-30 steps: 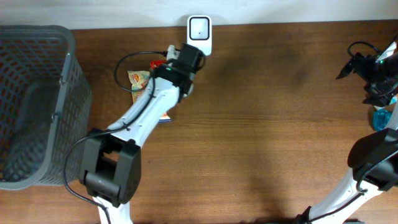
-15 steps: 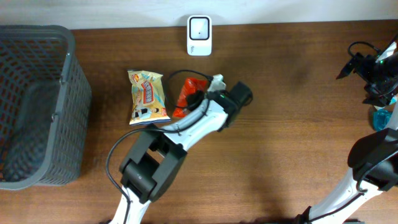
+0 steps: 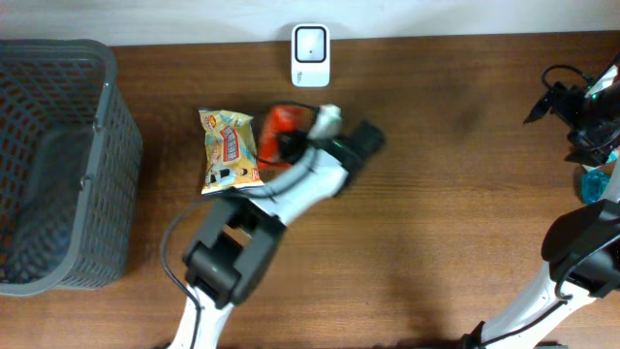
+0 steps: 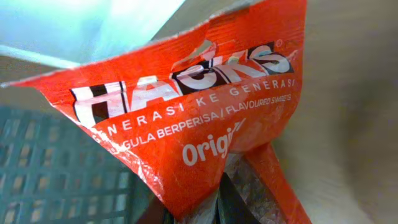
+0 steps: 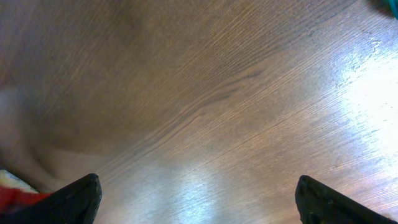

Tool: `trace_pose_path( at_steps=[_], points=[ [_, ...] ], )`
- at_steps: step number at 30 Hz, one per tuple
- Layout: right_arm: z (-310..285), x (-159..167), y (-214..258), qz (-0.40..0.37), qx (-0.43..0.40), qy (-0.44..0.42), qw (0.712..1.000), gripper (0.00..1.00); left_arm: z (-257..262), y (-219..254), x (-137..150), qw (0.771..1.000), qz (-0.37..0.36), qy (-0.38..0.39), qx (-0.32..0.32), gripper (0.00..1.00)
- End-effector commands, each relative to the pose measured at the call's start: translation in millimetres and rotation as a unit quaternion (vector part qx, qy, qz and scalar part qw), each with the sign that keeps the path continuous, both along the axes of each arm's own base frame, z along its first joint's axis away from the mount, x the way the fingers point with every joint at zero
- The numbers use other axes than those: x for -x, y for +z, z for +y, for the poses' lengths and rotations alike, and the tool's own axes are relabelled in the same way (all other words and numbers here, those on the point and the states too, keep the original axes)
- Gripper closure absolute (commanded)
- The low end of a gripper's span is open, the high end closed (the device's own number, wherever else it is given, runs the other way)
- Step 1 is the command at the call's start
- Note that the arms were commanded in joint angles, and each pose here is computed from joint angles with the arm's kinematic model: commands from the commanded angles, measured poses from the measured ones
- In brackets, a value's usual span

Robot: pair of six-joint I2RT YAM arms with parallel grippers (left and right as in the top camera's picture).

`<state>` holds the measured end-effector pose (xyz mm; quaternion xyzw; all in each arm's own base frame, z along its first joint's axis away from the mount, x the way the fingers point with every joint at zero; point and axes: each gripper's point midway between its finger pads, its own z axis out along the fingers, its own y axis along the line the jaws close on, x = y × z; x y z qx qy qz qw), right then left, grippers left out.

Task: Scan the item barcode

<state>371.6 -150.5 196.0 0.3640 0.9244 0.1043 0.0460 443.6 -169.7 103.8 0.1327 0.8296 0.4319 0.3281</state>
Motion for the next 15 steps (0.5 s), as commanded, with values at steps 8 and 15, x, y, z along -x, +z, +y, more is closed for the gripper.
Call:
trace_pose_path(
  at_steps=[8,15],
  points=[
    [-2.2,0.9,-0.8,0.003,0.006,0.000,1.000,0.02,46.9,-11.6,-26.1,0.997,-0.030,0.064,-0.011,1.00],
    [-2.2,0.9,-0.8,0.003,0.006,0.000,1.000,0.02,-25.4,-51.7,7.8,0.998,0.026,-0.027,-0.048,0.83]
  ],
)
